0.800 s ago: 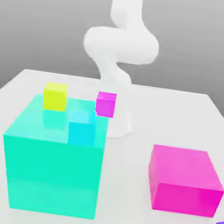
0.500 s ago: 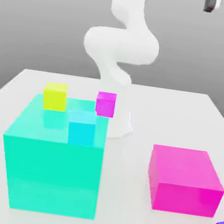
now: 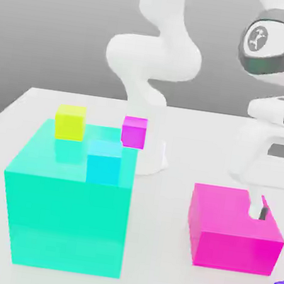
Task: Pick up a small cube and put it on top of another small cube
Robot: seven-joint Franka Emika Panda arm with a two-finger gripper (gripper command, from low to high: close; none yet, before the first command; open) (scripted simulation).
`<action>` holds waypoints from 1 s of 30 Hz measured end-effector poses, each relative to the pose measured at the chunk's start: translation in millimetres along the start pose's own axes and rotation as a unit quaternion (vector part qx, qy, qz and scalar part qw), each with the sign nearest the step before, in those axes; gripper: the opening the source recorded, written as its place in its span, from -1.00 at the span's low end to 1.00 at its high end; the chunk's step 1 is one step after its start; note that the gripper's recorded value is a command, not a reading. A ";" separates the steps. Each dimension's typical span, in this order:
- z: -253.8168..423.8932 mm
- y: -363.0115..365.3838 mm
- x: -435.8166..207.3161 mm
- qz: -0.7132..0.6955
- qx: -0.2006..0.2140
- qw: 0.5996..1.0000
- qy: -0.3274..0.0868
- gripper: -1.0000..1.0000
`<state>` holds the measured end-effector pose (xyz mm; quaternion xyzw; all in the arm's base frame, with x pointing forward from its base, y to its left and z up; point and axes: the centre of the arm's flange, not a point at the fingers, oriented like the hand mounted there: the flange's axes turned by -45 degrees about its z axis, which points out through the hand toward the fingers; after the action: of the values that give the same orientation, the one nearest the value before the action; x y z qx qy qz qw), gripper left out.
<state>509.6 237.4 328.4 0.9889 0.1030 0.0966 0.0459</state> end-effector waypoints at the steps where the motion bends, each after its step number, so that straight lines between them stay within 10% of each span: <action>1: 14.0 -10.3 -3.3 -0.004 0.005 1.000 -0.010 0.00; 12: 156.4 -107.3 -57.4 -0.035 0.059 0.994 -0.088 0.00; 13: 168.3 -109.0 -60.5 -0.035 0.059 0.994 -0.089 -1.00; 30: 70.0 5.6 -26.1 0.058 -0.005 0.994 -0.097 -1.00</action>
<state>499.7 221.4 255.8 0.9977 0.0403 0.0030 0.0548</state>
